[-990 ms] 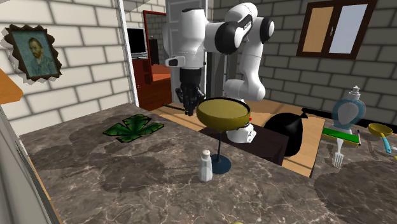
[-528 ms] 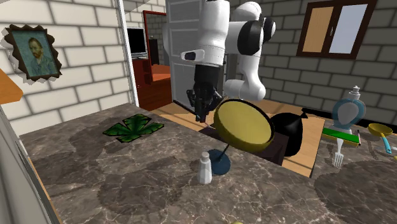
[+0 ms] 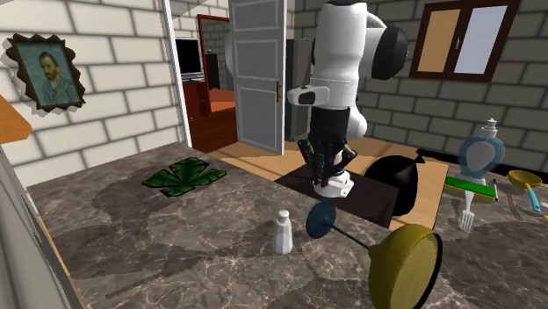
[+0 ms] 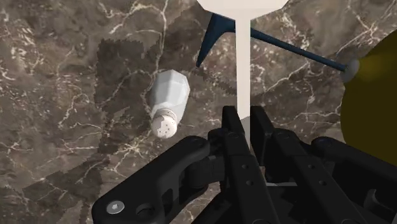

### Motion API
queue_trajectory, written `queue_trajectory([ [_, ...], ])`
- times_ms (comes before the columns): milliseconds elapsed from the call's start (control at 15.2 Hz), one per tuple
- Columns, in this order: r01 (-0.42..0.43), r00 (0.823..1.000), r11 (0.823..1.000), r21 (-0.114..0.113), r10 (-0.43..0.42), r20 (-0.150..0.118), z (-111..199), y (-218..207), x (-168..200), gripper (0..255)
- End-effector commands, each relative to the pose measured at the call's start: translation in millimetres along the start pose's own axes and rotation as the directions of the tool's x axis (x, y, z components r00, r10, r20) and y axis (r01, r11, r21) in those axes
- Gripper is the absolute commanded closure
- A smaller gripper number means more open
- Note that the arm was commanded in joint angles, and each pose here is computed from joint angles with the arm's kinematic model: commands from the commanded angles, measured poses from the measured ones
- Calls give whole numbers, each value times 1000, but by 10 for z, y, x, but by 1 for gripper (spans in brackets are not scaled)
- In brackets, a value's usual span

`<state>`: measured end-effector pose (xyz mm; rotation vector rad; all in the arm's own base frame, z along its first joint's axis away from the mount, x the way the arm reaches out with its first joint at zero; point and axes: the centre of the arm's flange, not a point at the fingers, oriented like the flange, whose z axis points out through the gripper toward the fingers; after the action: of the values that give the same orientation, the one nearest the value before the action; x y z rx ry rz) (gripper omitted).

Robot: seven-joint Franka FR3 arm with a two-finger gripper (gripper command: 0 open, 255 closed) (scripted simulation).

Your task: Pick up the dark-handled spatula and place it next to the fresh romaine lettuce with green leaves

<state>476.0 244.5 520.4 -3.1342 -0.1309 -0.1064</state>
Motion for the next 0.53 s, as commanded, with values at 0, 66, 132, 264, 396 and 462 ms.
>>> queue_trajectory([
  [0, -2, 1000, 1000, 0, 2, 1, 32, -301, 18, 255],
  [66, -2, 1000, 1000, 0, 2, 1, 32, -433, 29, 255],
  [132, -2, 1000, 1000, 0, 2, 1, 33, -564, 39, 255],
  [264, -2, 1000, 1000, 0, 2, 1, 34, -828, 60, 255],
  [396, -2, 1000, 1000, 0, 2, 1, 35, -1091, 81, 255],
  [462, -2, 1000, 1000, 0, 2, 1, 36, -1222, 91, 255],
])
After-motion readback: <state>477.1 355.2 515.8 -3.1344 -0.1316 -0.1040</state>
